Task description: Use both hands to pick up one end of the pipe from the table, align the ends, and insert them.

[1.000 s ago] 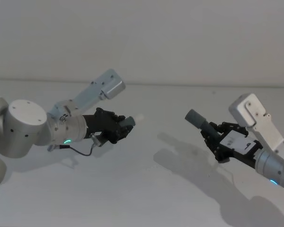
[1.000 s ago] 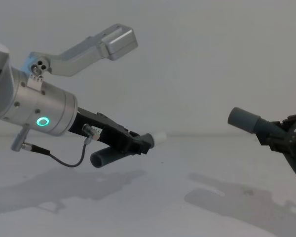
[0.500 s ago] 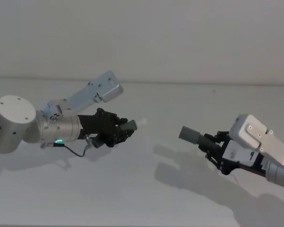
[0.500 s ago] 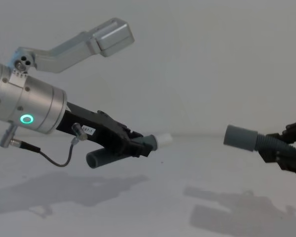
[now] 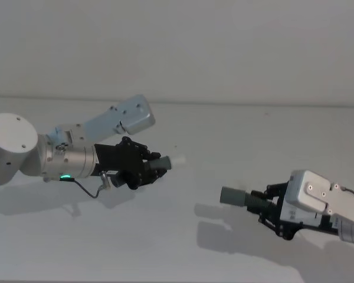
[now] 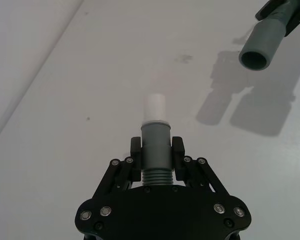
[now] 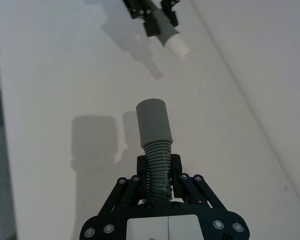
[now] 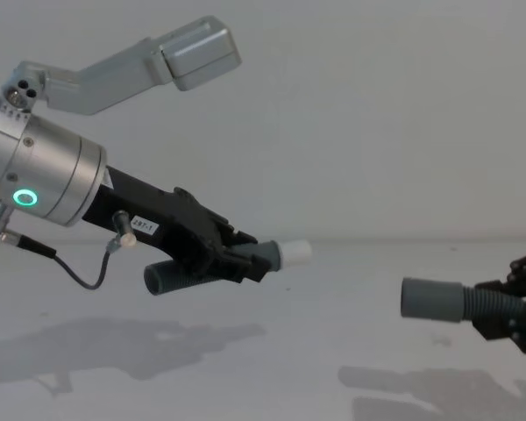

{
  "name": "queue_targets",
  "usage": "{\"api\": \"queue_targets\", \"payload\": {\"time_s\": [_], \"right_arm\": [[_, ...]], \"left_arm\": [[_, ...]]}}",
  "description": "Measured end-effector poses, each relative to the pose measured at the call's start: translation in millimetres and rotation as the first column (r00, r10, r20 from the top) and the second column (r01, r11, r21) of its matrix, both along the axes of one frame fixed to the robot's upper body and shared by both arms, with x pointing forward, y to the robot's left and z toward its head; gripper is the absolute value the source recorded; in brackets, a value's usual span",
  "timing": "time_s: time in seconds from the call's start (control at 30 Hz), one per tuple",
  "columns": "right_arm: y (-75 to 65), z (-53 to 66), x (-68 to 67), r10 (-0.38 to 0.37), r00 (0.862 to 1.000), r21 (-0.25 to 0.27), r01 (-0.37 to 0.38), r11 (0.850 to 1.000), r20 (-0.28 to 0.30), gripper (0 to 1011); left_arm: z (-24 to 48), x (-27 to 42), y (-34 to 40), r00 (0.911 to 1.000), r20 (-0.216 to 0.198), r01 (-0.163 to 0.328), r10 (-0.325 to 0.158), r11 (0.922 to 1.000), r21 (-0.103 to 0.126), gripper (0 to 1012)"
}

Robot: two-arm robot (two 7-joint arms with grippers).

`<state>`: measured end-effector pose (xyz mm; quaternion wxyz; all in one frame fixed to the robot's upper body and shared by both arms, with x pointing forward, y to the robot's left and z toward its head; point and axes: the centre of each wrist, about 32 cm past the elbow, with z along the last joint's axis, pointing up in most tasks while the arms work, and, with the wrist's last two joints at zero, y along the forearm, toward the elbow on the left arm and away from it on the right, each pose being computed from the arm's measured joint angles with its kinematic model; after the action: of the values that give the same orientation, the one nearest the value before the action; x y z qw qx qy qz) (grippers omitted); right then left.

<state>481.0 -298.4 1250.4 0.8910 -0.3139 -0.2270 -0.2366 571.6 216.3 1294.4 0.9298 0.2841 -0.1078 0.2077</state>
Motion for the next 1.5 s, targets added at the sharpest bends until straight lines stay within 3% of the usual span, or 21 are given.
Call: {"api": "queue_targets", "payload": {"time_s": [0.57, 1.03, 1.5], "right_arm": [[-0.7, 5.2, -2.4, 0.046, 0.998, -0.027, -0.047, 0.999, -0.044, 266], [2.4, 8.4, -1.2, 0.061, 0.996, -0.030, -0.063, 0.998, -0.059, 266], [6.9, 6.7, 4.5, 0.056, 0.995, -0.034, -0.059, 0.998, -0.077, 265]], "left_arm": [[6.9, -5.9, -10.0, 0.9914, 0.034, 0.124, -0.126, 0.9902, 0.064, 341], [6.6, -7.3, -17.7, 0.9827, 0.036, 0.178, -0.182, 0.9803, 0.084, 341], [5.4, -4.2, -20.6, 0.9771, 0.026, 0.208, -0.211, 0.9740, 0.089, 341]]}}
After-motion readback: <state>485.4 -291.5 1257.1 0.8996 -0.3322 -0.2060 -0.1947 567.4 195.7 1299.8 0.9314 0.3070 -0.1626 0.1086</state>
